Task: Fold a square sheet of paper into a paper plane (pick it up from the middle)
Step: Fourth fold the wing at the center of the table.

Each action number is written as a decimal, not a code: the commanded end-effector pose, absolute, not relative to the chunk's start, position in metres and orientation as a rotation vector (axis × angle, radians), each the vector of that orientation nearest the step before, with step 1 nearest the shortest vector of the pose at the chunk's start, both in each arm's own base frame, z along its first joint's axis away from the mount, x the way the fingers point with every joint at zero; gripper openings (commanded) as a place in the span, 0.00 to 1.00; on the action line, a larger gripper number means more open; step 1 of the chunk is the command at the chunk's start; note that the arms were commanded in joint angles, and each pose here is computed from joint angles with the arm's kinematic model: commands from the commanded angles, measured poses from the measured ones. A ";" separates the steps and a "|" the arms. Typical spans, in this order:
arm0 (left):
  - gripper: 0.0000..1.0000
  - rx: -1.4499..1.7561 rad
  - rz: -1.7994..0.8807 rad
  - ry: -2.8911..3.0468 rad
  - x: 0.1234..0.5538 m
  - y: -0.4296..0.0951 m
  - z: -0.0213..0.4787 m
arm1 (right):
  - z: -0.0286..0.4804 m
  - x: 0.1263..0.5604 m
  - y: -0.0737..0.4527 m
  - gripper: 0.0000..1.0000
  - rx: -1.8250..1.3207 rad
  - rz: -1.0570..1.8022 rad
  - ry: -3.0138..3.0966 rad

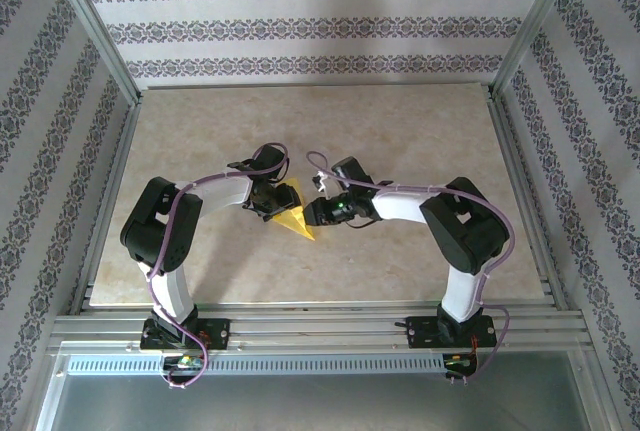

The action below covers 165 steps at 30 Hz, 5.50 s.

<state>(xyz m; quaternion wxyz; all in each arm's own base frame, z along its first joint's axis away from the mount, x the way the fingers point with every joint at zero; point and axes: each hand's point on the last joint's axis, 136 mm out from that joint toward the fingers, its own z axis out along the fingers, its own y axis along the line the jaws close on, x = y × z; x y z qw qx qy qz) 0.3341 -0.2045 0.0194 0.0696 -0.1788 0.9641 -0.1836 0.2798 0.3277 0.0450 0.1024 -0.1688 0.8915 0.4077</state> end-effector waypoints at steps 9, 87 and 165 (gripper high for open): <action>0.56 -0.622 -0.266 3.093 0.286 -0.173 -0.038 | 0.032 0.282 0.337 0.34 -0.537 1.150 2.665; 0.62 -0.379 -0.665 2.867 0.331 -0.218 0.038 | -0.009 0.276 0.322 0.16 -0.421 1.247 2.827; 0.20 -0.311 -0.998 2.696 0.357 -0.239 0.035 | -0.017 0.277 0.315 0.20 -0.365 1.242 2.857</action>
